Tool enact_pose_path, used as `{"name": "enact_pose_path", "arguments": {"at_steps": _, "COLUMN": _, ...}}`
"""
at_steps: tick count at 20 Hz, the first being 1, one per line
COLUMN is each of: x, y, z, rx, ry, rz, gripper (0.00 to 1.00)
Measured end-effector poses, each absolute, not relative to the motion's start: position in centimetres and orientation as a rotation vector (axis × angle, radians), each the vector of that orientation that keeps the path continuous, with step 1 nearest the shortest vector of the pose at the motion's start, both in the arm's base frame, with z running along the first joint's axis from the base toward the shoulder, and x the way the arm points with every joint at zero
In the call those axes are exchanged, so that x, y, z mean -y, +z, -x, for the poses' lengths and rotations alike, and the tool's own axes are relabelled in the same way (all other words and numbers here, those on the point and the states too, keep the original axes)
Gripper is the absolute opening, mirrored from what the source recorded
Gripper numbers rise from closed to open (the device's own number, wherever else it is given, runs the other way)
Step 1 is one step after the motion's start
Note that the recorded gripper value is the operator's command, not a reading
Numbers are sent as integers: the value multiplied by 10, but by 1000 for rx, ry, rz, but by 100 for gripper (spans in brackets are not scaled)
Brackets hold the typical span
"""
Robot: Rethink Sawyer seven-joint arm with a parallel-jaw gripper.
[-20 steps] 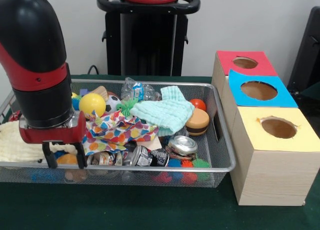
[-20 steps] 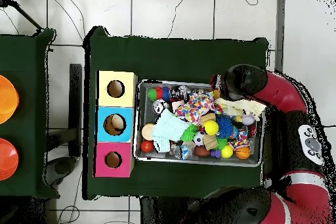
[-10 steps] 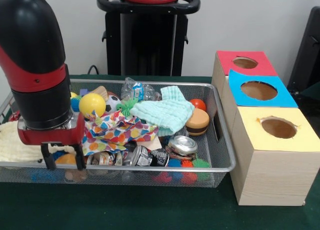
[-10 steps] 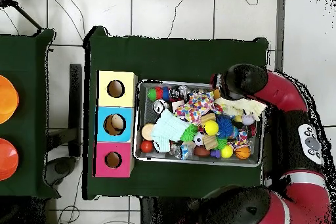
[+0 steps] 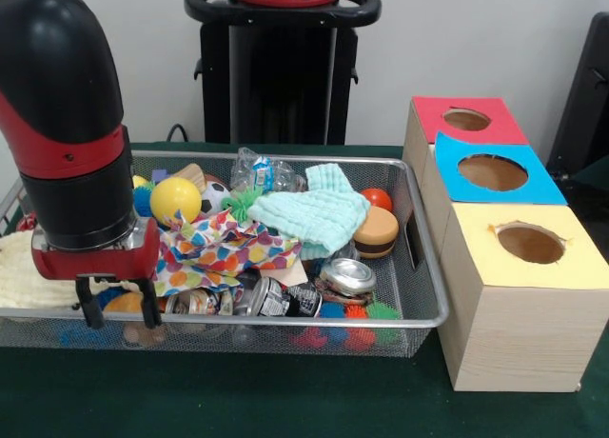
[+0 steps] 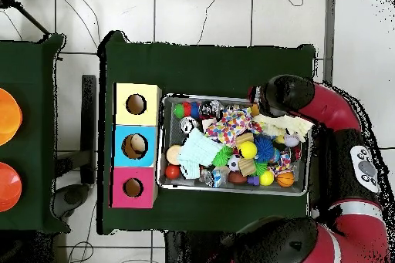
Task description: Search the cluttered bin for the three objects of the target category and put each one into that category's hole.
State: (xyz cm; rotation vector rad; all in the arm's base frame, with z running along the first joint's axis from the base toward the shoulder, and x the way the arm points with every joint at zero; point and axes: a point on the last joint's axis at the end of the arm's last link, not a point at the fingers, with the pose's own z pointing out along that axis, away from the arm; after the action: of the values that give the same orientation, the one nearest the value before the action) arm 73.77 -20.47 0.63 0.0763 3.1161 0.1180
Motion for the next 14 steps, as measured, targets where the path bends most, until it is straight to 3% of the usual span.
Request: {"name": "enact_pose_path", "arguments": {"at_steps": 14, "x": 205, "y": 6, "z": -734, "rx": -3095, "ry": 103, "rz": -76, "gripper": 100}}
